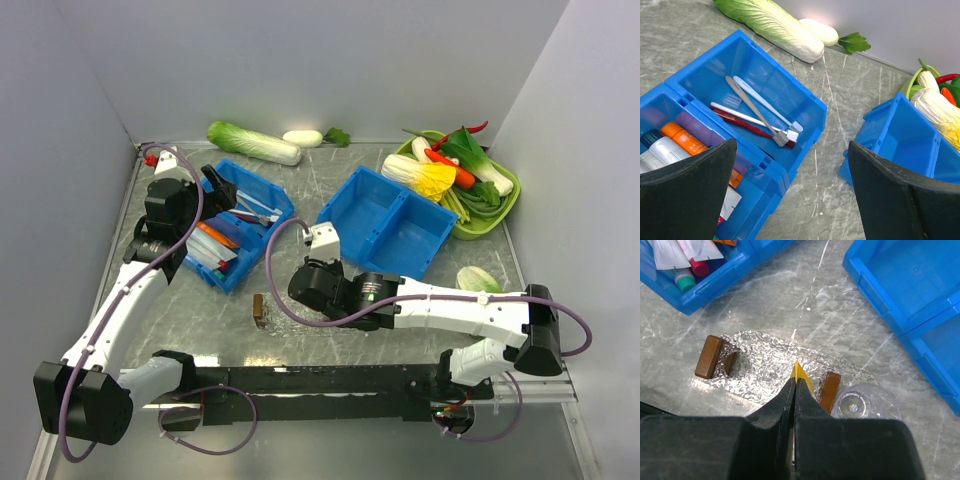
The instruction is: Prepare toiletry sets of a toothbrush and toothpaste on the tray
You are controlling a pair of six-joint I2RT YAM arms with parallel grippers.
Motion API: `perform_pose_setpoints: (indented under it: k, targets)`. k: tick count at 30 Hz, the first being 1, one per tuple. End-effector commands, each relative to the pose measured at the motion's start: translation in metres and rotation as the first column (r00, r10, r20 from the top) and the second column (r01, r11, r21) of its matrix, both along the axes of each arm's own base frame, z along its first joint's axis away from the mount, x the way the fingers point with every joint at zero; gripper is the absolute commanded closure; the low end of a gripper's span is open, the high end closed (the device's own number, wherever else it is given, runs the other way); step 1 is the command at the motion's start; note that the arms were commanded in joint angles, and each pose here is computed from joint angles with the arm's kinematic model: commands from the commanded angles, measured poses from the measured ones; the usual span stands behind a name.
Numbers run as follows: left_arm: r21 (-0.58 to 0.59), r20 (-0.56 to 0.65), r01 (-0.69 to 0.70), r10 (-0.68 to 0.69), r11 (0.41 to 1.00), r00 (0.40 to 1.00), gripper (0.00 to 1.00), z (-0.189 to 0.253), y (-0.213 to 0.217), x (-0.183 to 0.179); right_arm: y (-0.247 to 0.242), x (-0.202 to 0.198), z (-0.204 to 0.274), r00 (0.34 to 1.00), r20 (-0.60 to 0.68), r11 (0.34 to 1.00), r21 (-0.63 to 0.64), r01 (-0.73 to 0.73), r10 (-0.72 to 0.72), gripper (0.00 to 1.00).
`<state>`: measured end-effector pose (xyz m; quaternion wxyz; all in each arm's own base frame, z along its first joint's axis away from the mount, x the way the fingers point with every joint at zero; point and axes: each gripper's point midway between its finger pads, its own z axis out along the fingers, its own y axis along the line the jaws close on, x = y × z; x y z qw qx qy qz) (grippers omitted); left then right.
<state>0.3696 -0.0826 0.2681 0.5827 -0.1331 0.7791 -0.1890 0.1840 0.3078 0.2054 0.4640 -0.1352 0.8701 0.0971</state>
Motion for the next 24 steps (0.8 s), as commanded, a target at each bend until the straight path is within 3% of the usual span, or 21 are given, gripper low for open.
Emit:
perform_pose_setpoints:
  k: [1, 24]
  targets:
    - [-0.017, 0.043, 0.014, -0.013, 1.000, 0.999, 0.04, 0.013, -0.003, 0.003, 0.006, 0.004, -0.002, 0.999, 0.025, 0.999, 0.021, 0.031, -0.032, 1.00]
    - [-0.017, 0.038, 0.018, -0.018, 1.000, 0.999, 0.04, 0.012, -0.004, 0.003, 0.007, 0.008, -0.036, 0.998, 0.018, 0.998, -0.019, 0.064, -0.064, 1.00]
